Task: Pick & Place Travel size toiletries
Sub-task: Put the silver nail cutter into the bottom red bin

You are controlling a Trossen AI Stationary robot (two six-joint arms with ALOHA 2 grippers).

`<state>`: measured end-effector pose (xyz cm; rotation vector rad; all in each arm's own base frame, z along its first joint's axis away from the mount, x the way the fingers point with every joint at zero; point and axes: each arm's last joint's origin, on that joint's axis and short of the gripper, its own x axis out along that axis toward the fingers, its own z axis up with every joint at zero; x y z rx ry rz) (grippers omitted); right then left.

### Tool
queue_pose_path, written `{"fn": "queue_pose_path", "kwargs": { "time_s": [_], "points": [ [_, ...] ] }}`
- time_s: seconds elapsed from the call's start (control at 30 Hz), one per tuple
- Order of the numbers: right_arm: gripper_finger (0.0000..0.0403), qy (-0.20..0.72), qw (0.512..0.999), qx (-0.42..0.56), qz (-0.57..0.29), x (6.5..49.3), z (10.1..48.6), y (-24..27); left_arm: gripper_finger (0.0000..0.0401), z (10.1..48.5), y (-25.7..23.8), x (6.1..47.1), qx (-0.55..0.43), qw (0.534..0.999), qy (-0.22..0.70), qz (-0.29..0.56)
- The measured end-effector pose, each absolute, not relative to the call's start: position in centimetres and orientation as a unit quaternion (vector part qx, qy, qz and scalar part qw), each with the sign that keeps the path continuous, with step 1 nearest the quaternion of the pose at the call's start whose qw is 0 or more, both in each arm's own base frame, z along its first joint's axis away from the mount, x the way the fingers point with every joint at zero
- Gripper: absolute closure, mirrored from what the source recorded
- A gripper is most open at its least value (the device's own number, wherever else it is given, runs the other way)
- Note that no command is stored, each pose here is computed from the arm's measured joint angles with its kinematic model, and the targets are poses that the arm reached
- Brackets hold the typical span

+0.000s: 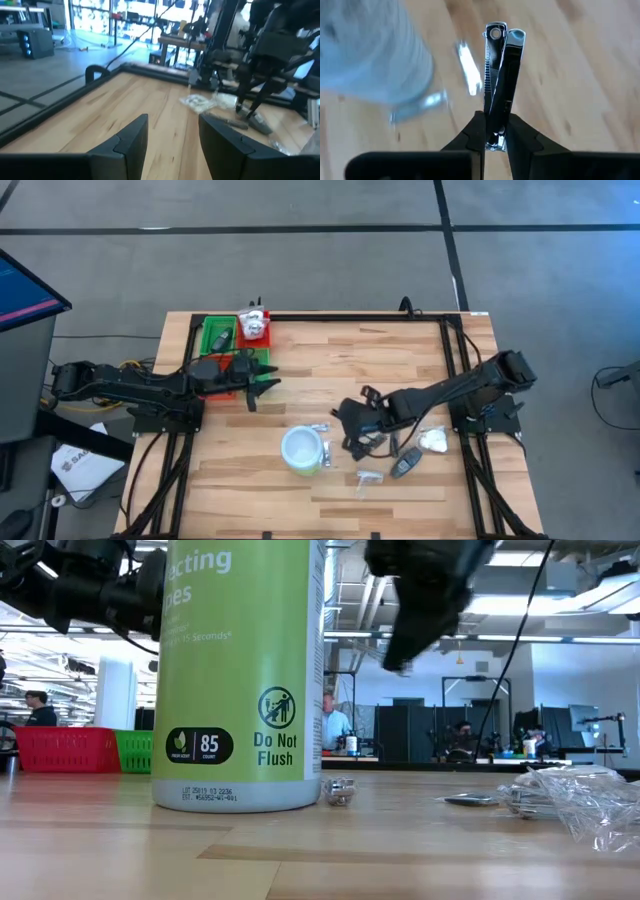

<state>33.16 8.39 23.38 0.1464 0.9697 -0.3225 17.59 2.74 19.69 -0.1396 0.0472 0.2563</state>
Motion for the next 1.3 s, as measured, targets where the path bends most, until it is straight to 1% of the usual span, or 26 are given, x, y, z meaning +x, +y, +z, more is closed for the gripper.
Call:
{"fn": "queue_pose_path", "kwargs": {
  "time_s": [0.2,0.37,0.6,0.73,1.1,1.3],
  "points": [
    [0.0364,0.408,0.901,0.037,-0.141,35.0,24.2,6.0,0.0237,20.2,2.5,17.7,-0.069,0.993,-0.001,0.091],
    [0.0364,0.355,0.925,0.011,-0.135,36.2,25.1,4.1,0.0241,20.3,2.5,17.7,-0.069,0.994,-0.004,0.09],
    [0.0364,0.294,0.945,-0.004,-0.146,37.3,26.1,1.7,0.0242,20.4,2.5,17.7,-0.068,0.994,-0.011,0.09],
    [0.0364,0.256,0.96,-0.008,-0.117,38.3,26.5,0.9,0.0242,20.8,2.5,17.6,-0.067,0.993,-0.031,0.088],
    [0.0364,0.204,0.971,-0.02,-0.122,39.0,27.1,-0.4,0.0242,21.4,2.6,17.7,-0.066,0.992,-0.069,0.085],
    [0.0364,0.205,0.972,-0.018,-0.11,39.0,27.1,-0.3,0.0242,20.9,2.7,18.8,-0.066,0.991,-0.082,0.084]
  ]
}}
